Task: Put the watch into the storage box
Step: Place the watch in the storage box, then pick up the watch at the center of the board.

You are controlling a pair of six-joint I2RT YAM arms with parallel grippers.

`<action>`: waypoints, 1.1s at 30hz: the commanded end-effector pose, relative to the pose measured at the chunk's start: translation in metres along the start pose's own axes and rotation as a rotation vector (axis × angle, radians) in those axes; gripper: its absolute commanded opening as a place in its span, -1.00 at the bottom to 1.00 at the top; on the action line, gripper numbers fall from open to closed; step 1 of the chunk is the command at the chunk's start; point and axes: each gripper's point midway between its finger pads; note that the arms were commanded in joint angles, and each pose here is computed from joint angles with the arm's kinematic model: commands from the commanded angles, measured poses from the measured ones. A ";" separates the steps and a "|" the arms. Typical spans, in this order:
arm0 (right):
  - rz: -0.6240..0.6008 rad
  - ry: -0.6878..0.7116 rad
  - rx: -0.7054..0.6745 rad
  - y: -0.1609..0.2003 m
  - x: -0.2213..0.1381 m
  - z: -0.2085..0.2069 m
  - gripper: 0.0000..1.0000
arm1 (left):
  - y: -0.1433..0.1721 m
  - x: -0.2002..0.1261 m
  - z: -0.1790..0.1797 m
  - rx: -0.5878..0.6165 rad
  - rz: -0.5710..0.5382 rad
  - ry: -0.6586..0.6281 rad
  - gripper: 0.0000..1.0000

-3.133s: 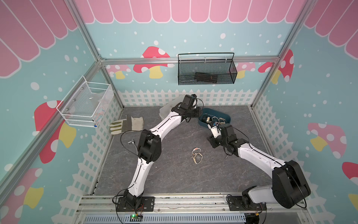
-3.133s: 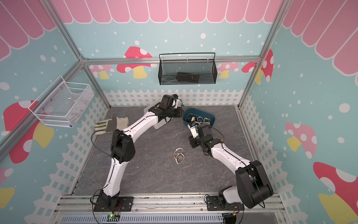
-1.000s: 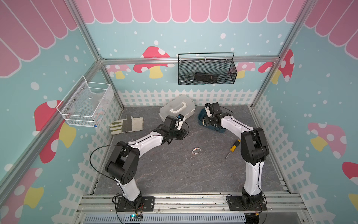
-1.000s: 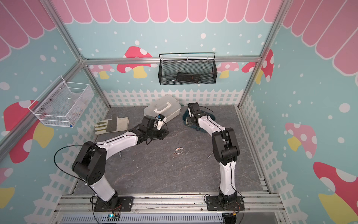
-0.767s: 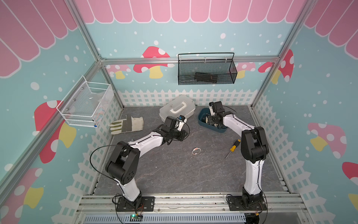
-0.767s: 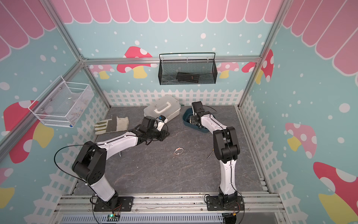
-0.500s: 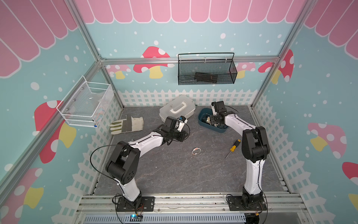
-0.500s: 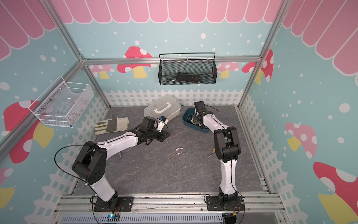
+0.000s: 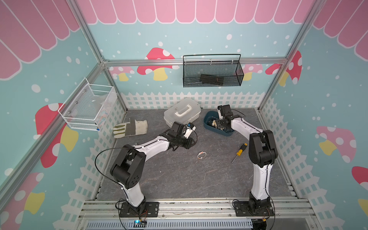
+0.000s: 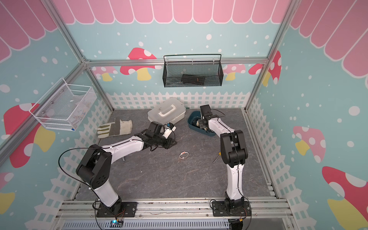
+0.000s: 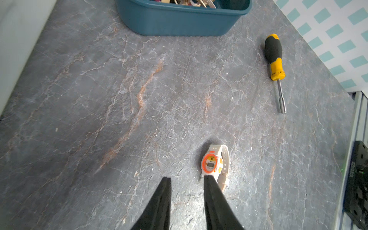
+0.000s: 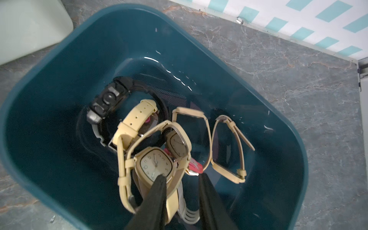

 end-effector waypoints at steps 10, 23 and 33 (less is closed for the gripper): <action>-0.147 -0.066 -0.002 0.018 -0.105 0.005 -0.32 | 0.047 0.047 -0.032 0.165 0.277 0.009 -0.18; -0.095 -0.112 -0.039 0.061 -0.108 0.017 -0.30 | 0.060 0.077 -0.031 0.229 0.380 -0.072 -0.18; -0.127 -0.125 -0.056 0.060 -0.121 0.020 -0.30 | 0.056 0.082 -0.027 0.234 0.385 -0.112 -1.00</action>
Point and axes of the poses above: each gripper's point midway between its finger pads, its own x axis out along the fingers, its own z axis along the line the jaws close on, y = z × x
